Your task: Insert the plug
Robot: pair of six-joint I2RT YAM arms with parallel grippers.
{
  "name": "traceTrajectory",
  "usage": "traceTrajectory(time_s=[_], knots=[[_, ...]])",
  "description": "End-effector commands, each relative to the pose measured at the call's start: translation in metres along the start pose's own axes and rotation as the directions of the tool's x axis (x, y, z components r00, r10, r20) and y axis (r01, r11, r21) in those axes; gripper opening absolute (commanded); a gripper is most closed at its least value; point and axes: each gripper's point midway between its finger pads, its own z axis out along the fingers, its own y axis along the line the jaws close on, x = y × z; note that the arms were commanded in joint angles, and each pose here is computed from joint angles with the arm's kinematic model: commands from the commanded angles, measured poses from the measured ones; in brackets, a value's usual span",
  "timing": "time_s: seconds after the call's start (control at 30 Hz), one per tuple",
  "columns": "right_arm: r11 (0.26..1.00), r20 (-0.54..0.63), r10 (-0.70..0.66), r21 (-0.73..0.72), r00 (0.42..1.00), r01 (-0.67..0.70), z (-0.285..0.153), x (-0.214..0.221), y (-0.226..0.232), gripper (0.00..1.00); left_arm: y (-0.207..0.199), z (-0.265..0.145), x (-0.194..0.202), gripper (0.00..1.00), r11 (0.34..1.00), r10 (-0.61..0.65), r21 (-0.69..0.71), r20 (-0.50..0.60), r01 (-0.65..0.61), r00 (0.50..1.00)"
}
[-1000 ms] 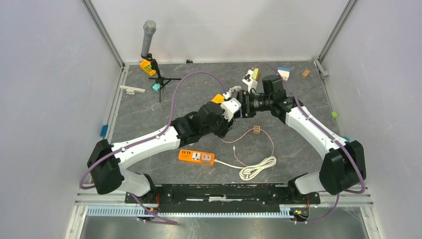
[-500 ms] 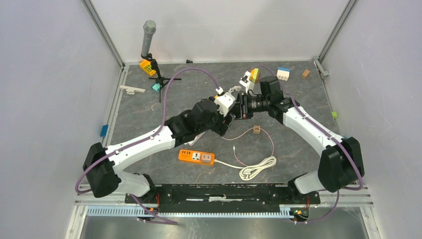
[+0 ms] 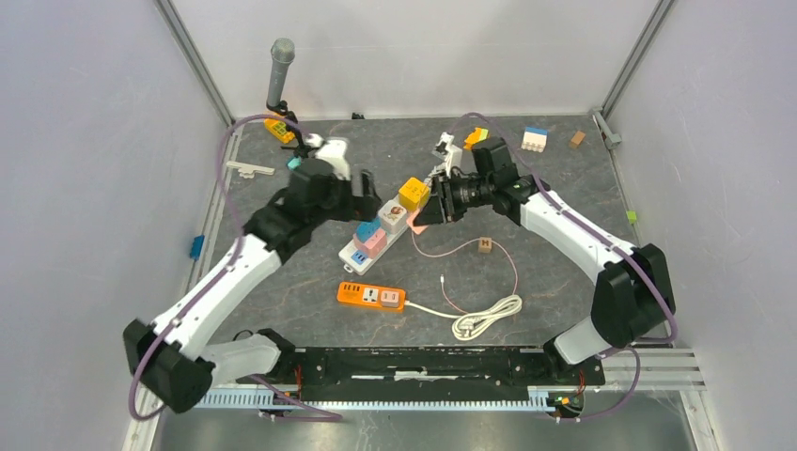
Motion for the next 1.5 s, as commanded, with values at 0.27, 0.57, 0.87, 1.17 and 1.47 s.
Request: traceTrajectory(time_s=[0.27,0.57,0.87,1.17,1.47], knots=[[0.948,-0.144,-0.316,-0.09,0.938,0.306,0.049,0.026,0.046,0.0,0.083,-0.046,0.072,1.0,0.887,-0.43,-0.266,-0.174,0.378,0.886],[0.911,-0.198,-0.409,-0.134,0.891,0.389,0.066,0.053,0.058,0.0,0.071,-0.043,0.172,0.85,0.755,-0.655,-0.274,-0.358,0.596,0.665],[0.903,-0.204,-0.427,-0.136,0.881,0.407,0.068,0.058,0.058,0.0,0.057,-0.001,0.198,0.66,0.695,-0.697,-0.187,-0.412,0.694,0.587],[0.905,-0.224,-0.426,-0.116,0.876,0.41,0.069,0.063,0.05,0.0,0.018,0.021,0.206,0.57,0.731,-0.636,-0.15,-0.505,0.666,0.584],[0.888,-0.286,-0.455,-0.08,0.843,0.452,0.065,0.082,0.028,0.0,-0.02,0.038,0.203,0.55,0.712,-0.625,-0.108,-0.547,0.694,0.556]])
